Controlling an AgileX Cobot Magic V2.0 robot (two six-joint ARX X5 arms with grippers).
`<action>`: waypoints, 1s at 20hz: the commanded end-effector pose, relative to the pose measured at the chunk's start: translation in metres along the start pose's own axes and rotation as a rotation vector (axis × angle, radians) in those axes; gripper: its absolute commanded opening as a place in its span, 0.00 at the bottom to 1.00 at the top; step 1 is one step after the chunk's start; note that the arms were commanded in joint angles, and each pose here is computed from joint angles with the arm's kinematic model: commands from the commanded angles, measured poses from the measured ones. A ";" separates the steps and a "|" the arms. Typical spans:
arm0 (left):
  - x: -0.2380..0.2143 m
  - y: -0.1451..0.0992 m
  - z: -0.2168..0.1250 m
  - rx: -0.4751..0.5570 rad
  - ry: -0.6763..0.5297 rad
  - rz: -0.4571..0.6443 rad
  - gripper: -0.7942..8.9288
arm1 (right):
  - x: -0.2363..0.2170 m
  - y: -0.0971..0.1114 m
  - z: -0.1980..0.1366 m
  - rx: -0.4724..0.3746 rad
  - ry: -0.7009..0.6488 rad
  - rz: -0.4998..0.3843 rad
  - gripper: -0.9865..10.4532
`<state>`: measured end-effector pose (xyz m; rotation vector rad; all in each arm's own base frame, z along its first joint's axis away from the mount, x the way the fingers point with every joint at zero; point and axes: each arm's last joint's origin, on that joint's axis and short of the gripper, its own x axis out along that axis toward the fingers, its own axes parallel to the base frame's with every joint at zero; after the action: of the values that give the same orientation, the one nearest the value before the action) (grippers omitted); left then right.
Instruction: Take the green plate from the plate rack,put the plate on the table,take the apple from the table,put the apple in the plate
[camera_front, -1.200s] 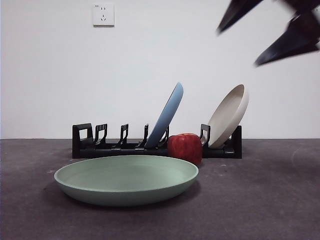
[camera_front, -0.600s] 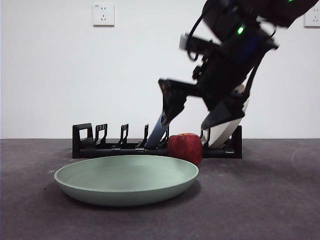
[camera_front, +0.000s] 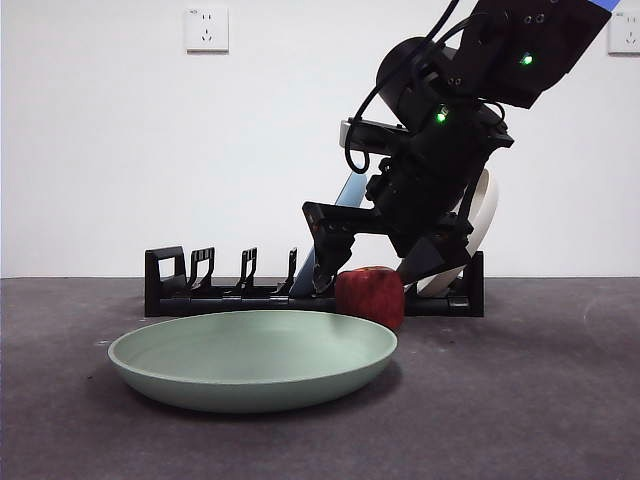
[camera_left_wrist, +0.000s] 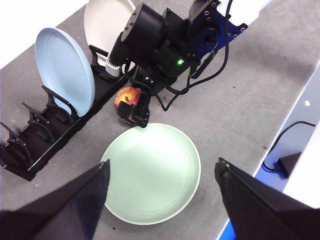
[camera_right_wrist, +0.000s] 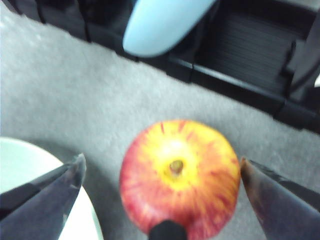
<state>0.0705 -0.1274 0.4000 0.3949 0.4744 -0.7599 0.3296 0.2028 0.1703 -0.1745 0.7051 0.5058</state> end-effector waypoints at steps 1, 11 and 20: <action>0.000 0.000 0.001 -0.010 -0.008 -0.001 0.45 | 0.002 -0.003 -0.002 0.006 0.011 -0.019 0.58; 0.000 0.000 0.001 -0.011 -0.009 -0.001 0.45 | 0.008 -0.004 -0.008 0.017 0.041 -0.020 0.49; 0.000 0.000 0.001 -0.011 -0.008 -0.001 0.45 | 0.009 -0.003 -0.009 0.034 0.050 0.006 0.13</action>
<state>0.0705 -0.1275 0.4002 0.3933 0.4727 -0.7601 0.3320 0.1995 0.1646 -0.1625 0.7312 0.4876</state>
